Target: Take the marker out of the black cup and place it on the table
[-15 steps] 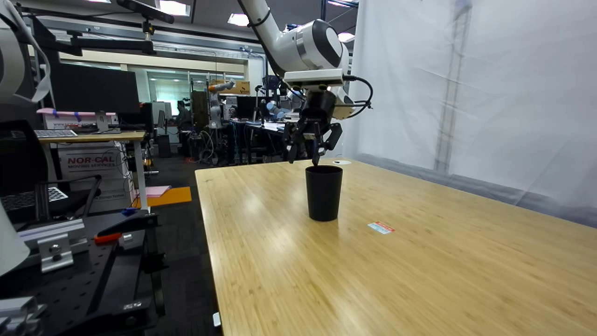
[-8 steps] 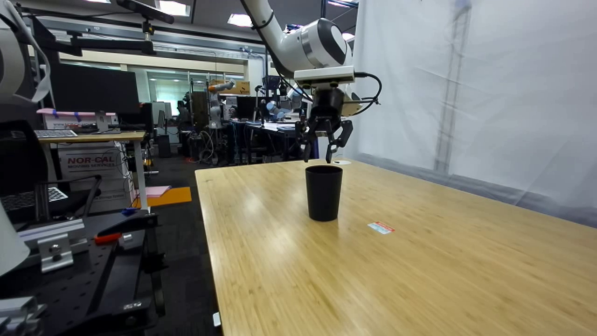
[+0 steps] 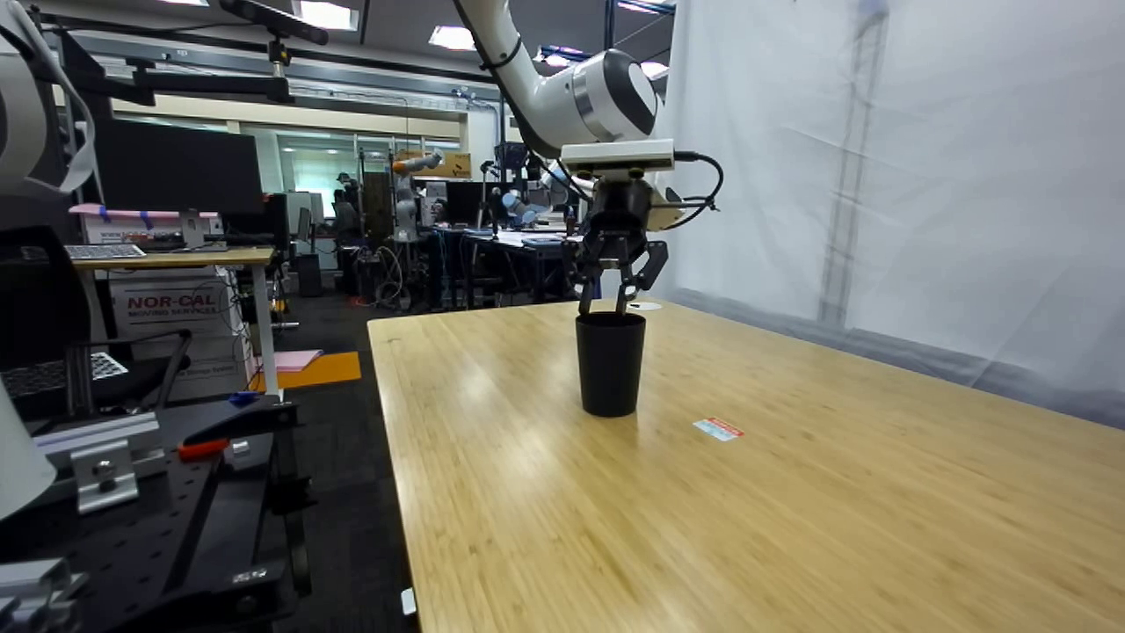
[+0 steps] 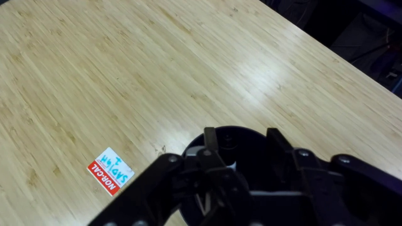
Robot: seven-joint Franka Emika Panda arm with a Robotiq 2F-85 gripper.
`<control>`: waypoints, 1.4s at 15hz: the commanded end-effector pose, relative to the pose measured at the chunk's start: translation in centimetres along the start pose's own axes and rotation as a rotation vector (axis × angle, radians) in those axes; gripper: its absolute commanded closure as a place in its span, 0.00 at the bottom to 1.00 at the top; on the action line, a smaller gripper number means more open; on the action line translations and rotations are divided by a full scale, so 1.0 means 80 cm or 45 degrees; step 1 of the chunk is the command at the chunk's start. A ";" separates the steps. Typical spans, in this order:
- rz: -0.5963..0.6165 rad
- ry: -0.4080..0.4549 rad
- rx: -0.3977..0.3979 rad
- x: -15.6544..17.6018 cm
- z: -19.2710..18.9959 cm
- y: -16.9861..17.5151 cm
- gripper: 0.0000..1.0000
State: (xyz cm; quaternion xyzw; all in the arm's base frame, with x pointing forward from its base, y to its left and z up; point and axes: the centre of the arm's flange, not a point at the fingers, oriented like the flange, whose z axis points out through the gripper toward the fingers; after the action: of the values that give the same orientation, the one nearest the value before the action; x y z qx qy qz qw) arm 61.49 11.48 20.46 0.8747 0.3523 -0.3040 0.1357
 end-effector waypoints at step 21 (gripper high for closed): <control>-0.144 -0.042 0.004 0.007 0.024 0.004 0.45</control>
State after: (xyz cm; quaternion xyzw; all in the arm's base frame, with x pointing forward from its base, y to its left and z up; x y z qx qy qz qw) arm 61.17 11.01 18.47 0.8553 0.3859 -0.3239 0.1210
